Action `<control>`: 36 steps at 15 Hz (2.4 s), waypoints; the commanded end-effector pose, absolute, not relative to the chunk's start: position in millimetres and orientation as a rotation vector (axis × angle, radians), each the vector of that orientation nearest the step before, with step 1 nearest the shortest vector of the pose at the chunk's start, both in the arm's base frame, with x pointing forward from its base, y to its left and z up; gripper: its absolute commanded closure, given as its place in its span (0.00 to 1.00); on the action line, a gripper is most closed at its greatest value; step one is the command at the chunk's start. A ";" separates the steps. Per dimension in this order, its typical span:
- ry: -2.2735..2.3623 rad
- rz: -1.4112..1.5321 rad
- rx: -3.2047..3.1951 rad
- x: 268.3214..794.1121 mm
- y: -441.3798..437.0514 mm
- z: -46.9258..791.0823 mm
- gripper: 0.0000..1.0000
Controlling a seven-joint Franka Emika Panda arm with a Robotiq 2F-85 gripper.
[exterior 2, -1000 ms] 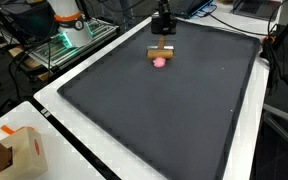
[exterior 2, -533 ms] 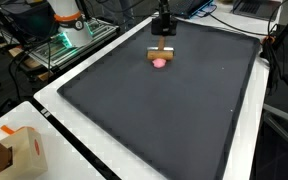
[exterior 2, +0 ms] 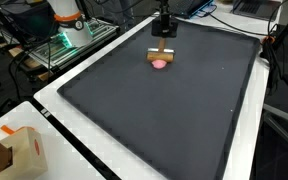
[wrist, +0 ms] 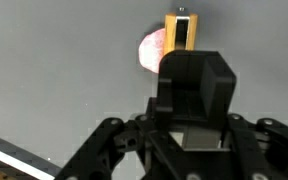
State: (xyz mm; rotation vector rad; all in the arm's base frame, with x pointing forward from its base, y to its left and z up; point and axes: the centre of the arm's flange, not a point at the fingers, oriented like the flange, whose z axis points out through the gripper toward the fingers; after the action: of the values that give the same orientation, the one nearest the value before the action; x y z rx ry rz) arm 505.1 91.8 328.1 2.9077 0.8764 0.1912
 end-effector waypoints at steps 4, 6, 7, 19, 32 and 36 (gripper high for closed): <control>0.818 0.135 2.890 514.3 69.6 293.5 0.76; 0.807 0.133 2.886 515.3 66.4 292.0 0.76; 0.801 0.131 2.886 516.0 65.9 291.4 0.76; 0.733 0.145 2.862 527.1 51.0 289.4 0.76; 0.605 0.127 2.933 548.5 7.9 298.1 0.76; 0.672 0.084 3.041 548.4 1.5 304.5 0.76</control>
State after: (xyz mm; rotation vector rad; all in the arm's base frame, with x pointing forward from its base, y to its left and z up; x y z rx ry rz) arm 550.3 8.3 328.8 2.9526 0.6194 0.2055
